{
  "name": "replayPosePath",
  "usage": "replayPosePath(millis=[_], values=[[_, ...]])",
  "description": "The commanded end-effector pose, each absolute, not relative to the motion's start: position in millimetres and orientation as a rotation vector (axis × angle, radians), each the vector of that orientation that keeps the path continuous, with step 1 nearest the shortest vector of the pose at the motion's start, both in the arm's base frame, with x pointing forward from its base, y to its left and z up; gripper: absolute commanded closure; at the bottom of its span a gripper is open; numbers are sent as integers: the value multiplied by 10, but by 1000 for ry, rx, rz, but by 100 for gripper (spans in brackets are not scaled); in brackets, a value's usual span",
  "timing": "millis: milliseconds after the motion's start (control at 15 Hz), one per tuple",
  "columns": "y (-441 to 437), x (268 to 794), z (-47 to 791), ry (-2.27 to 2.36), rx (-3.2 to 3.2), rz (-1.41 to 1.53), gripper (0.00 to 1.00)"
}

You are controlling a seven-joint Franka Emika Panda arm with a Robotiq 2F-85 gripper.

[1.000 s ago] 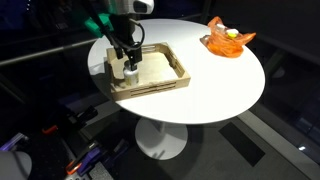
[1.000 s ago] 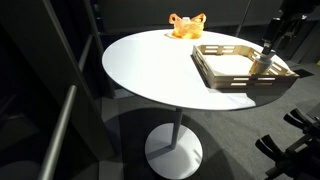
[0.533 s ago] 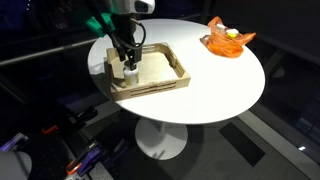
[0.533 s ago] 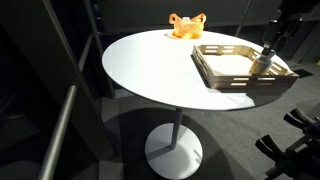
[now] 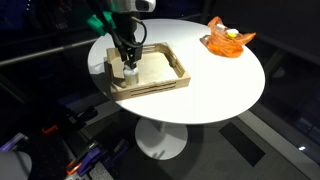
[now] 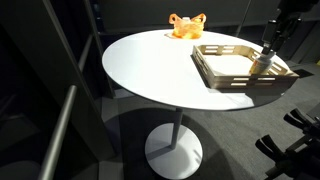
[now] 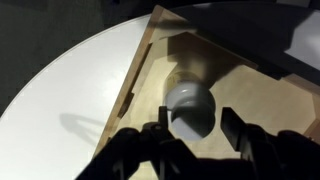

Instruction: Pick up the white lid from the white medicine bottle and put it in the tray

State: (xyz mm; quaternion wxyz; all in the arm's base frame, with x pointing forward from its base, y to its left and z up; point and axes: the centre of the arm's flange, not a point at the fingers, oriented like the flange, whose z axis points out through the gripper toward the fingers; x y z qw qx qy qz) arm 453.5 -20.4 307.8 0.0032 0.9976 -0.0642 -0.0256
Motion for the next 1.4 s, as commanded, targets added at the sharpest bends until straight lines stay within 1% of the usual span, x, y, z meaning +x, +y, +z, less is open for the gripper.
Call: replayPosePath(millis=[0,133,400,467,667,933,1333], values=[[-211,4607,3116,-214,3116,-64,51],[-214,4608,3117,-213,3116,-64,52],[-219,4614,3122,-213,3114,-62,58],[-220,4618,3125,-212,3115,-60,58],[-223,4634,3136,-209,3116,-55,67],[-224,4679,3158,-209,3120,-40,68],[-223,4720,3239,-197,3130,-37,73]])
